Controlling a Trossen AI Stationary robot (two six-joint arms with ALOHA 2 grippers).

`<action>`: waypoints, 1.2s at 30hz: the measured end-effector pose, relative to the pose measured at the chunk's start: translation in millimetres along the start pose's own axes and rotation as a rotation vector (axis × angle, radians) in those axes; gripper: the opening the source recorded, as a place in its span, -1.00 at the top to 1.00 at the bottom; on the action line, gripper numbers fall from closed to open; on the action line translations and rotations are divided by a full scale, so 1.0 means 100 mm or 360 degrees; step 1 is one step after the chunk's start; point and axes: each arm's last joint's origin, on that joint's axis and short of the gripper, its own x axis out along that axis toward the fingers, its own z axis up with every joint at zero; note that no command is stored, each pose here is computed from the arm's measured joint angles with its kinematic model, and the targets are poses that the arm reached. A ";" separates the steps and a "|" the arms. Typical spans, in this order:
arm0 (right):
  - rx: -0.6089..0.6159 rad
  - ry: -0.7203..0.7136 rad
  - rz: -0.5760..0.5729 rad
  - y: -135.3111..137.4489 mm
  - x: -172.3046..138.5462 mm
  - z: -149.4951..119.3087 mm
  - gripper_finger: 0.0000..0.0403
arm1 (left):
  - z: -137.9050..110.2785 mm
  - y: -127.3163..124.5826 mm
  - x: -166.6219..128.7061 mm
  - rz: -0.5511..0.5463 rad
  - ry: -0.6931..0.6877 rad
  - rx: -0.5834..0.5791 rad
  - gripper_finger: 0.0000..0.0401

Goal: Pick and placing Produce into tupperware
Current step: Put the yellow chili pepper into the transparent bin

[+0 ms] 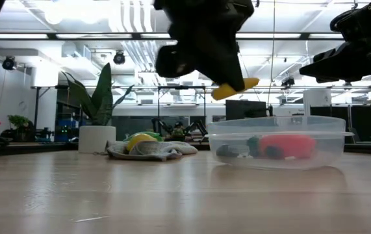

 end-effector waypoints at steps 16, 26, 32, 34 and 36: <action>-0.0001 0.0005 0.0001 0.00 0.00 0.00 0.96 | 0.50 0.46 0.00 0.0055 -0.0221 0.0205 1.00; -0.0002 0.0014 0.0002 0.00 0.00 -0.01 0.96 | 0.43 0.55 0.18 0.0049 -0.0241 0.0227 1.00; -0.0002 0.0014 0.0003 0.00 0.00 -0.01 0.96 | 0.39 0.58 0.24 0.0049 -0.0242 0.0224 1.00; -0.0002 0.0014 0.0002 0.00 0.00 -0.01 0.96 | 0.36 0.60 0.28 0.0050 -0.0239 0.0222 1.00; -0.0002 0.0014 0.0002 0.00 0.00 -0.01 0.96 | 0.34 0.61 0.31 0.0041 -0.0254 0.0222 1.00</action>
